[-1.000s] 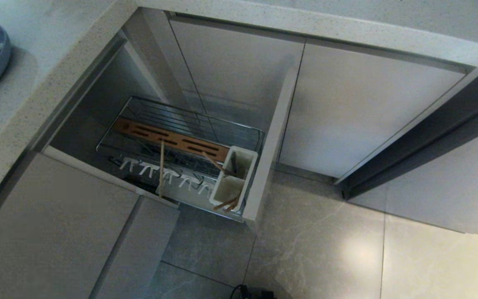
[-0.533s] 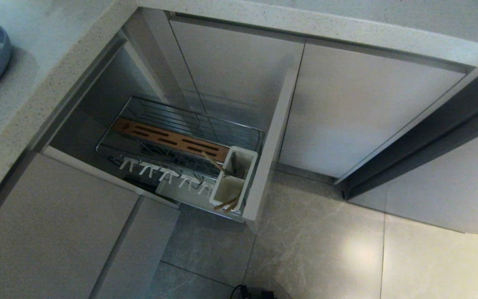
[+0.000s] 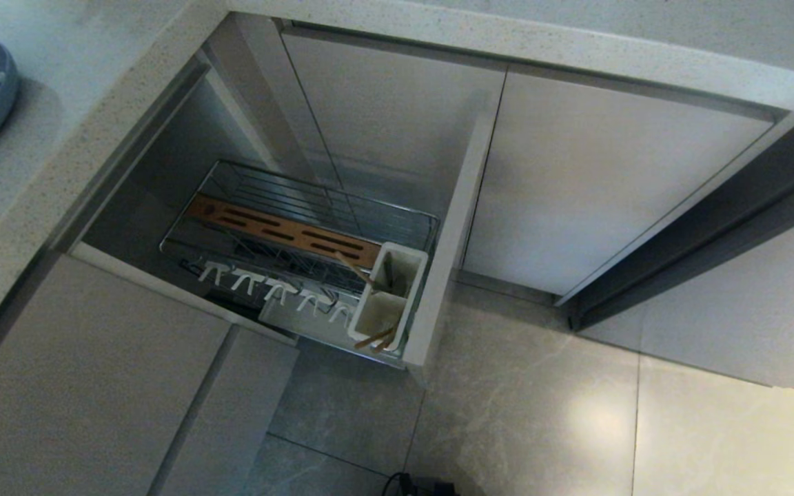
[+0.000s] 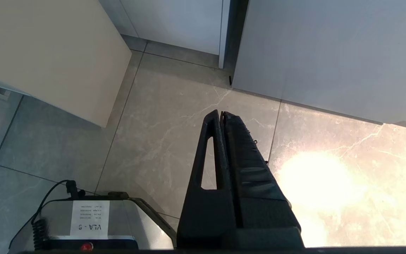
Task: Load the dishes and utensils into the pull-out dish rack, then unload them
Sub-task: Take the chopsticks out of the cupboard
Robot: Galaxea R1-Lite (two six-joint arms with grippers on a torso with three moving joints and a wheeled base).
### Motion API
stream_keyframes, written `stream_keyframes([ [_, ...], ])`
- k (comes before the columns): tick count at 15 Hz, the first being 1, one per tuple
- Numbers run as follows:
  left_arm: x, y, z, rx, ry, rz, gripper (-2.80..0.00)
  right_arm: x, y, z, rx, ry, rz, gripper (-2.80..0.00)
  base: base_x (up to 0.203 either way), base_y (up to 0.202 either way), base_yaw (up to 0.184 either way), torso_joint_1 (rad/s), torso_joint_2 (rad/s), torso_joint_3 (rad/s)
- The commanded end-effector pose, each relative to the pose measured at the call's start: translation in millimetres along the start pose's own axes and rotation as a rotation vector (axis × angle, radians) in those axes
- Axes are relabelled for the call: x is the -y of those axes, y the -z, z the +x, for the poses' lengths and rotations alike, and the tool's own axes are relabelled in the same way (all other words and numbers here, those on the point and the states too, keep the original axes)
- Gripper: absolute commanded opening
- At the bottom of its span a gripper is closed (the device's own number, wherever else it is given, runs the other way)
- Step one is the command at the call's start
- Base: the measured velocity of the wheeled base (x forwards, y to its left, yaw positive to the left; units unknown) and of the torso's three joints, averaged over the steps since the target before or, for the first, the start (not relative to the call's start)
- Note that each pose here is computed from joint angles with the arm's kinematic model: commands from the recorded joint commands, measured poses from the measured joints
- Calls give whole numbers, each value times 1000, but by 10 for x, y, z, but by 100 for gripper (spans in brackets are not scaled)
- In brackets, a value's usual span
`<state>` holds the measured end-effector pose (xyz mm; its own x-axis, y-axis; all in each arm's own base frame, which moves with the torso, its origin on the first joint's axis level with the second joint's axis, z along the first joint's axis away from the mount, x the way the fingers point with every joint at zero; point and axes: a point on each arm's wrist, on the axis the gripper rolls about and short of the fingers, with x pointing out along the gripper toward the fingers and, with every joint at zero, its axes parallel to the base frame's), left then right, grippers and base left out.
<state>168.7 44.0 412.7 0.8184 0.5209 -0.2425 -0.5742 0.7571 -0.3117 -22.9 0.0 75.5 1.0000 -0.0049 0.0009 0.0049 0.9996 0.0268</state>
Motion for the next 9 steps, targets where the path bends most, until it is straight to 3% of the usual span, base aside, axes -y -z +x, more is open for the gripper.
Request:
stream_keyframes([
  [1, -28, -91, -77, 59, -1, -29, -280, 0, 0, -1, 1, 0, 1, -280, 0, 0, 0, 0, 0, 0],
  [5, -122, -178, -197, 118, -46, -47, -280, 0, 0, -1, 1, 0, 0, -280, 0, 0, 0, 0, 0, 0],
  [9, -373, -65, -233, 8, -216, -29, -280, 0, 0, -1, 1, 0, 0, -280, 0, 0, 0, 0, 0, 0],
])
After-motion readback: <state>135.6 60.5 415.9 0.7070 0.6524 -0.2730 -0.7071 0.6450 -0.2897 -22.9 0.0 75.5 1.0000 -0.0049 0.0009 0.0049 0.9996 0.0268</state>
